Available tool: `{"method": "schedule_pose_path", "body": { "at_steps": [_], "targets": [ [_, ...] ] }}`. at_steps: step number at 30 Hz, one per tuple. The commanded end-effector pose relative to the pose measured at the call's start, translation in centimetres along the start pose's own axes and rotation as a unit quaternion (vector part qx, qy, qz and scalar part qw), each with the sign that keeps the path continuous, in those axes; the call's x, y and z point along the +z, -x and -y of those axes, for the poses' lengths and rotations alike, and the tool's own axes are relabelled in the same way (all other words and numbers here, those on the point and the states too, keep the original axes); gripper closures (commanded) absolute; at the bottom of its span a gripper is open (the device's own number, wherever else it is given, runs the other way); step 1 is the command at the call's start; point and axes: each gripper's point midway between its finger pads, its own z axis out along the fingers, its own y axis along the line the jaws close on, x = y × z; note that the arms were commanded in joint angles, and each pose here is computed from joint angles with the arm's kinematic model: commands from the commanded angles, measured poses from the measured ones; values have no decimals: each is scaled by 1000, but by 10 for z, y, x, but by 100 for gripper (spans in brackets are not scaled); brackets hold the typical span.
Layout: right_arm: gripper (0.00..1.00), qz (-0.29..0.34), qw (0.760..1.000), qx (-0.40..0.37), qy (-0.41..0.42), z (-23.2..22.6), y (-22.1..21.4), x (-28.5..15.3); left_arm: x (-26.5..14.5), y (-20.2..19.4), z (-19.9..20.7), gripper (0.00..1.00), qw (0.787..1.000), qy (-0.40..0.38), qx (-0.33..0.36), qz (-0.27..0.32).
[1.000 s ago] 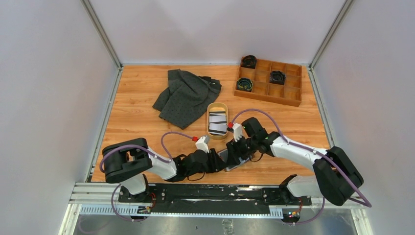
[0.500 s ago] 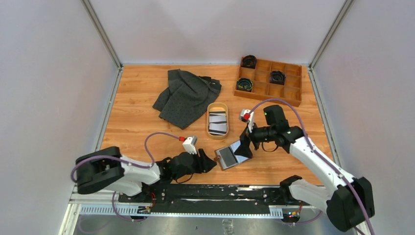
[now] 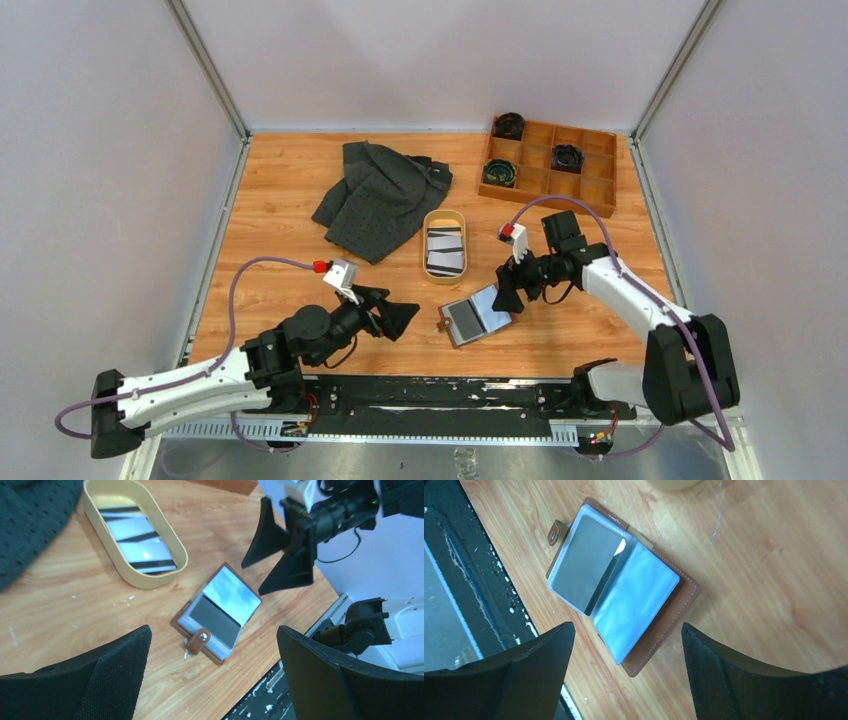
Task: Put the credit cards into the card holder
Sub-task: Insert the credit card into the card holder.
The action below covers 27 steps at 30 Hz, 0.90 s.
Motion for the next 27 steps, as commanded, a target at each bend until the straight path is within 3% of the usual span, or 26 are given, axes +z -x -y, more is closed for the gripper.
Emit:
{"method": "schedule_pose_path", "body": {
  "at_steps": [1, 10, 17, 20, 25, 27],
  "targets": [
    [23, -30, 998, 45, 31, -2, -7, 5, -14, 11, -21, 0, 995, 43, 84, -11],
    [58, -81, 986, 106, 102, -15, -14, 32, -5, 15, -4, 0, 991, 27, 124, -45],
    [95, -67, 970, 172, 157, -22, 10, 41, 6, 15, 0, 3, 992, 20, 117, -44],
    [93, -72, 970, 174, 153, -18, 10, 44, 12, 21, -3, 5, 990, 27, 124, -55],
    [56, -90, 991, 85, 56, 8, 14, 24, 30, 34, -4, 11, 990, 22, 119, -74],
    [46, -77, 996, 44, 24, 14, 23, 12, 40, 41, -3, 15, 990, 15, 117, -78]
  ]
}}
